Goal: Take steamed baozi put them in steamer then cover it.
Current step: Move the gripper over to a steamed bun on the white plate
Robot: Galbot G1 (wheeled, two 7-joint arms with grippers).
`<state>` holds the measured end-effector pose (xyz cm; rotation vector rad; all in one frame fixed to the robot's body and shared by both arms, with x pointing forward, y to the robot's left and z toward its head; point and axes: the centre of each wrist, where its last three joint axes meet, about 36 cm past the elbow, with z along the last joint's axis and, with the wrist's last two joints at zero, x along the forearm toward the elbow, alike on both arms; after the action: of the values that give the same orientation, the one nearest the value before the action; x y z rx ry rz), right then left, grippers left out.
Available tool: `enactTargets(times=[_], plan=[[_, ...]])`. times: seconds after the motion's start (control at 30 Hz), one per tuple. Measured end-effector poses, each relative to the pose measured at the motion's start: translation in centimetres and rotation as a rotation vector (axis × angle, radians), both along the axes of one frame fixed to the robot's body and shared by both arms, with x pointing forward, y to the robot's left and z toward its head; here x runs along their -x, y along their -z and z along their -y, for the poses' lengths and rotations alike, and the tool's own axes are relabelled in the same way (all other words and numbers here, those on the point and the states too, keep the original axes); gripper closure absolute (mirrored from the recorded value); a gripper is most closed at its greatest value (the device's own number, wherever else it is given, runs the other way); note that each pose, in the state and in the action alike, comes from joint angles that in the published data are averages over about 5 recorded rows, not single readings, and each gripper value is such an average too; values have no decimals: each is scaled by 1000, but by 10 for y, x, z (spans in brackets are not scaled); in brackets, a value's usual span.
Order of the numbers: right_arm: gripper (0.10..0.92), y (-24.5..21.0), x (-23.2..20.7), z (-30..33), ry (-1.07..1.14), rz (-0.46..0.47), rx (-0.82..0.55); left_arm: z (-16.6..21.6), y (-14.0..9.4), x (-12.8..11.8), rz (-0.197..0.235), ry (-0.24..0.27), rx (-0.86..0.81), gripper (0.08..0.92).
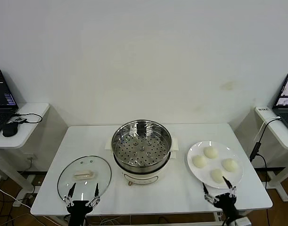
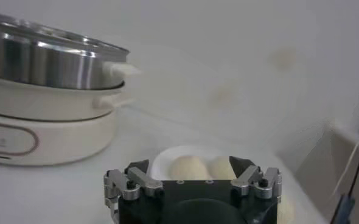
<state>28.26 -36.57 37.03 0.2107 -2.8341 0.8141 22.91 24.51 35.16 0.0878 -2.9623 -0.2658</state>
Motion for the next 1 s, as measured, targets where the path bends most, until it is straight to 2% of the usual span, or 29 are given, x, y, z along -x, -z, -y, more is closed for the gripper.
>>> enactTargets(times=[0.07, 0.23, 0.53, 0.7, 1.0], plan=[[200, -5, -7, 7, -16, -5, 52, -1, 0, -2, 4, 3, -7, 177], [199, -33, -42, 42, -107, -56, 304, -4, 1, -7, 15, 21, -32, 177], [199, -91, -118, 98, -322, -229, 654, 0, 3, -15, 39, 44, -57, 177], [200, -119, -166, 115, -419, -343, 750, -2, 3, -18, 46, 48, -80, 177], [200, -138, -244, 121, -558, -535, 783, -5, 3, -22, 44, 38, -103, 177]])
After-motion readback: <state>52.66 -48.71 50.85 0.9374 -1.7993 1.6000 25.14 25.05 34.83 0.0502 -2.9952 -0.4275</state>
